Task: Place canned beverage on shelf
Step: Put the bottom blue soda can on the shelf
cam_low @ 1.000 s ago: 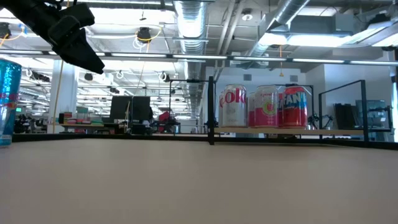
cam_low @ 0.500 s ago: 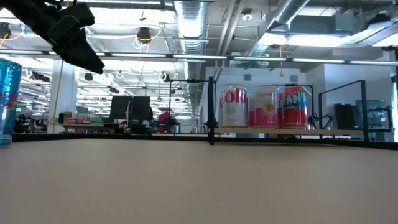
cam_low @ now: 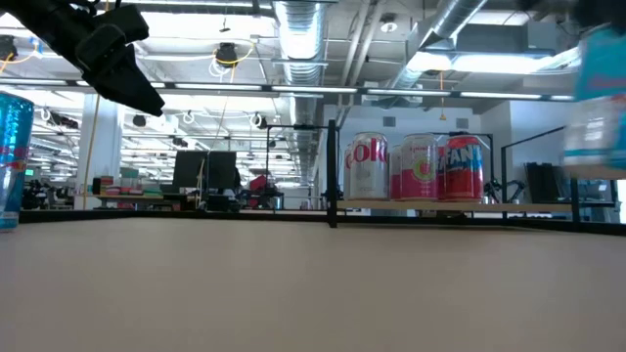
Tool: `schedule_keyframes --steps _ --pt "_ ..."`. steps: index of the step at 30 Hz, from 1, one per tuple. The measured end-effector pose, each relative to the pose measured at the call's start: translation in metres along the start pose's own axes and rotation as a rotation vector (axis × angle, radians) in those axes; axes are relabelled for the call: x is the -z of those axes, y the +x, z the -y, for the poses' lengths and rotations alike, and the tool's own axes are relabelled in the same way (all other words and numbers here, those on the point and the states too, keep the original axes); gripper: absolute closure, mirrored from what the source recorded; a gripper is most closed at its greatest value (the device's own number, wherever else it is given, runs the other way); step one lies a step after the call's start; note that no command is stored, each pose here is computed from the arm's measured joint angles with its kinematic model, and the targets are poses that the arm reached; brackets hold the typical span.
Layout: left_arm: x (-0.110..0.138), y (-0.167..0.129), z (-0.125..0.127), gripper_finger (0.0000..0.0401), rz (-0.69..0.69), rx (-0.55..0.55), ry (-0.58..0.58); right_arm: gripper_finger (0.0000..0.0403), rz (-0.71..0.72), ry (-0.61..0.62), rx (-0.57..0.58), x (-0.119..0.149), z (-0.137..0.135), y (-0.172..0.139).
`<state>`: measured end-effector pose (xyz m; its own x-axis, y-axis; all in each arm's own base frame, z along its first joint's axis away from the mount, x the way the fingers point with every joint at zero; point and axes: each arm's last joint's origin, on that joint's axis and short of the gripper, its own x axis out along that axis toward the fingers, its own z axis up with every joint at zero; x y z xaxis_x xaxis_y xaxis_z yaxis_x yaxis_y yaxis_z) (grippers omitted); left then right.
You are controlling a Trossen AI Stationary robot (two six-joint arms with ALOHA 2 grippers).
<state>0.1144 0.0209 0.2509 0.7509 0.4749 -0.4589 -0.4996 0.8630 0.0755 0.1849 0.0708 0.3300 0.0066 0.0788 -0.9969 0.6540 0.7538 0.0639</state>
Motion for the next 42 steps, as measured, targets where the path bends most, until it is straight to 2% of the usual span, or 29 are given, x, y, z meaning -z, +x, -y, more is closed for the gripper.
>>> schedule_keyframes --steps 10,16,29,36,42 --pt "0.000 0.000 0.000 0.0019 -0.001 0.001 0.000 0.0142 0.050 0.030 0.001 -0.071 0.066 -0.008" --pt "0.000 0.000 0.000 0.0019 -0.001 0.001 0.000 0.0142 0.062 0.073 0.008 -0.093 0.111 -0.012" --pt "0.000 0.000 0.000 0.0019 -0.002 0.007 0.000 0.0142 0.086 0.181 0.102 -0.104 0.187 -0.017" --pt "0.000 0.000 0.000 0.0019 -0.002 0.006 0.000 0.0142 0.075 0.222 0.187 -0.100 0.214 -0.018" --pt "0.000 0.000 0.000 0.0019 -0.004 0.007 0.001 0.0126 0.054 0.252 0.193 -0.103 0.223 -0.016"
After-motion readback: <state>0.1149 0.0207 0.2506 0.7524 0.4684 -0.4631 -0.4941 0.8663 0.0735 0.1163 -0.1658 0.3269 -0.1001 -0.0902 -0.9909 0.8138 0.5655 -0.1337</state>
